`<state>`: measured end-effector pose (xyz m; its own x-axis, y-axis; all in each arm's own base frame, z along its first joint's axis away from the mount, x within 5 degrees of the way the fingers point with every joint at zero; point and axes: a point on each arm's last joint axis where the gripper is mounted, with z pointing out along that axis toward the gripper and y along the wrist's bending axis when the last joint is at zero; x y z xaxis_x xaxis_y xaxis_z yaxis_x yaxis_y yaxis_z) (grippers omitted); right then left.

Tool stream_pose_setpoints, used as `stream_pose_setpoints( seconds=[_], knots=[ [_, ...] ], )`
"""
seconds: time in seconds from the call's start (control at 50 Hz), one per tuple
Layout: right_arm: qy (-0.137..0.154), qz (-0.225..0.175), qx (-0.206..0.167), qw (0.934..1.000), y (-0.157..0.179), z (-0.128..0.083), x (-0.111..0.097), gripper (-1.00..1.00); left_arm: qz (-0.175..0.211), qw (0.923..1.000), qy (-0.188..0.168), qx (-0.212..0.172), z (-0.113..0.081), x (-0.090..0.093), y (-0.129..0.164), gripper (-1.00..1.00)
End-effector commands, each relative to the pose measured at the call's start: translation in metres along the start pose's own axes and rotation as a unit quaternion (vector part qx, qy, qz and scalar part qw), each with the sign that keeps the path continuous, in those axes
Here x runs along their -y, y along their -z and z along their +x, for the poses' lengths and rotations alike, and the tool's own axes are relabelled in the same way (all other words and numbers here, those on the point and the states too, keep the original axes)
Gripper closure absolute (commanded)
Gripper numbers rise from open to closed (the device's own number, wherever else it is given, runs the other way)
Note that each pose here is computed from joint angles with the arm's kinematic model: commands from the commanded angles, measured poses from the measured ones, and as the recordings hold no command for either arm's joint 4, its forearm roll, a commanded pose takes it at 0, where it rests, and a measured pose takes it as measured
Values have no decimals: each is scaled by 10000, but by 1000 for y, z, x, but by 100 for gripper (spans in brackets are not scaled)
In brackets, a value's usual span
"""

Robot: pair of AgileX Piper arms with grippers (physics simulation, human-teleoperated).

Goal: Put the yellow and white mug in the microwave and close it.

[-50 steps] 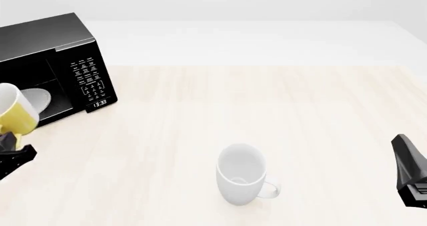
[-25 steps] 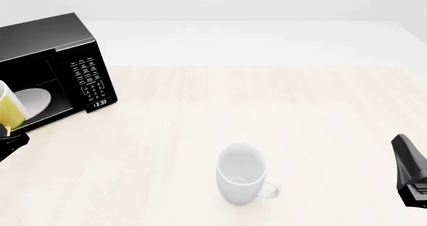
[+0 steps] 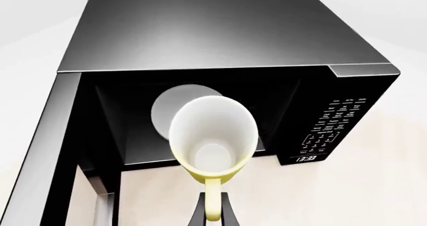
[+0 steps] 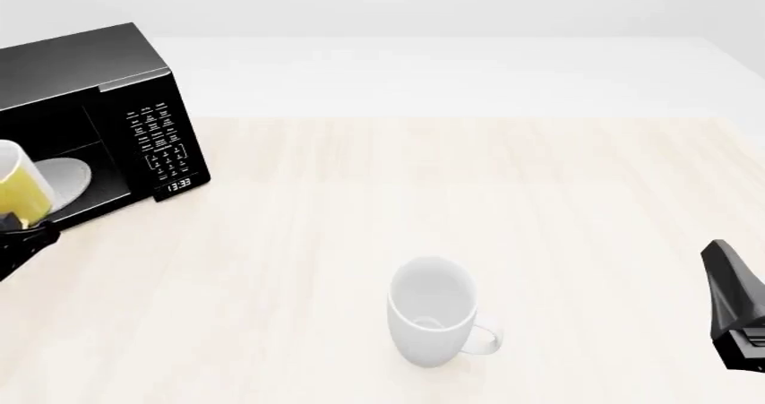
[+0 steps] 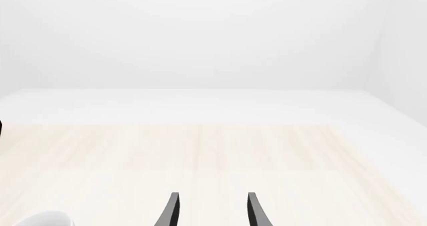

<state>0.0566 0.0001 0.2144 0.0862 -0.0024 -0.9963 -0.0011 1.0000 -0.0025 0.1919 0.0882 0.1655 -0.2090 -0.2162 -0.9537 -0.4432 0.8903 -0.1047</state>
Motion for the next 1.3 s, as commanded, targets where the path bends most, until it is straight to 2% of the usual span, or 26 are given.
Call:
stream_pose_setpoints(
  seconds=[0.02, 0.24, 0.4, 0.56, 1.3],
  knots=[
    [0, 0, 0, 10000, 0, 0, 0, -100, -34, 10000, -78, 15, -2, -1, -14, 100],
    [0, 0, 0, 10000, 0, 0, 0, -100, -87, 9999, -31, -58, 0, -4, -30, 100],
    [1, 0, -1, 10000, 0, 0, 0, -100, -134, 9995, 35, -267, 12, -7, -43, 100],
    [0, 0, 1, 10000, 0, 0, 0, -100, -155, 9994, 42, -304, 14, -8, -49, 100],
    [-1, 0, -1, 10000, 0, 0, 0, -100, -226, 9993, 220, -216, 6, -13, -78, 100]
  ],
)
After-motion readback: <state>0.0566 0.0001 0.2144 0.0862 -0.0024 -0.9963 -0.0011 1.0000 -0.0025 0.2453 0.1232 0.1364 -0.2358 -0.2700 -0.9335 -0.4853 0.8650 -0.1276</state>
